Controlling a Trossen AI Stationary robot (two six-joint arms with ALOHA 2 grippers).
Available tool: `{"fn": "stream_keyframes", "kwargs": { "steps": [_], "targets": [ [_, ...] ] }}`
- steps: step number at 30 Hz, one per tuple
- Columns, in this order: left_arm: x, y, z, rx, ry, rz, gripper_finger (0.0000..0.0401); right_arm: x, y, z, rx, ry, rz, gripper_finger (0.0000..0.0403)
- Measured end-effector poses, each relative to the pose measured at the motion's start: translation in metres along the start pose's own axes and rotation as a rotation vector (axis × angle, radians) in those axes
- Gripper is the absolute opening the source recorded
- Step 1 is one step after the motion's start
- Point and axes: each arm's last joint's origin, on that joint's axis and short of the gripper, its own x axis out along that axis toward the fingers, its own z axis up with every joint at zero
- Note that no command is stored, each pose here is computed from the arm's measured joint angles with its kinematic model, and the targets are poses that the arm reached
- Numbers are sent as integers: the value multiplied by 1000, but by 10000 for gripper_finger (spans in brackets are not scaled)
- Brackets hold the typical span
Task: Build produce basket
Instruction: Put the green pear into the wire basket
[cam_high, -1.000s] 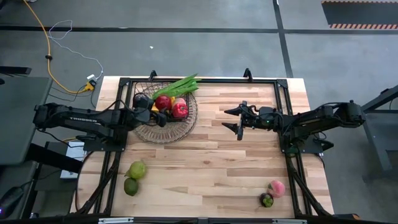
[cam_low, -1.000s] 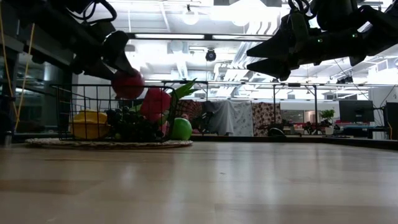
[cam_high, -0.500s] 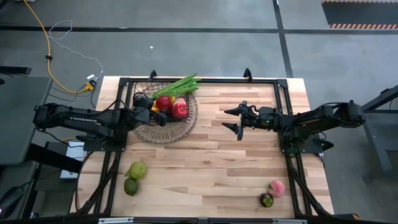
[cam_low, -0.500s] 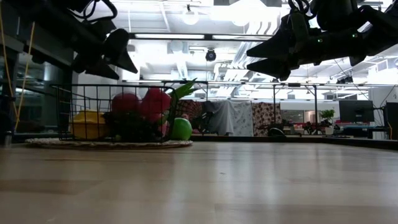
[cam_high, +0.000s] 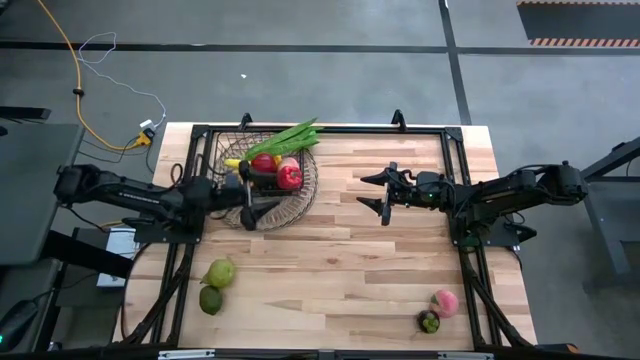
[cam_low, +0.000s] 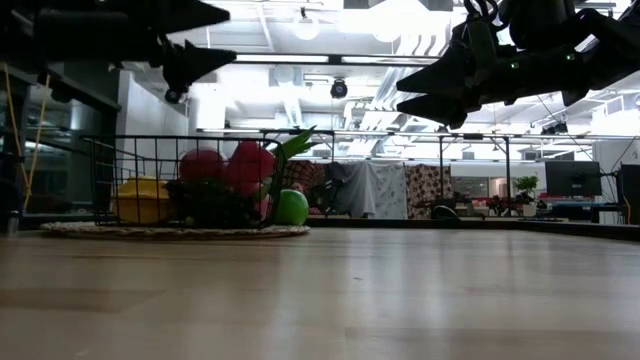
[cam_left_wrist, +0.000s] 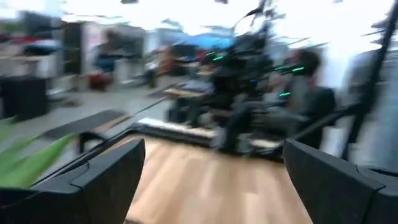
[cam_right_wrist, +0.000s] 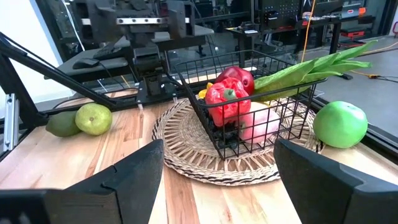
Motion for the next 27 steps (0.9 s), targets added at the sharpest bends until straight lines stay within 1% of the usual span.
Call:
{"fn": "stream_keyframes", "kwargs": {
  "steps": [2, 8, 27],
  "targets": [
    [-2, 1, -2, -2, -10, -49, 367, 0, 0, 0, 0, 0, 0, 296],
    [-2, 1, -3, 13, 4, -80, 367, 0, 0, 0, 0, -1, 0, 296],
    [-2, 1, -3, 18, 4, -83, 367, 0, 0, 0, 0, -2, 0, 296]
  ]
}}
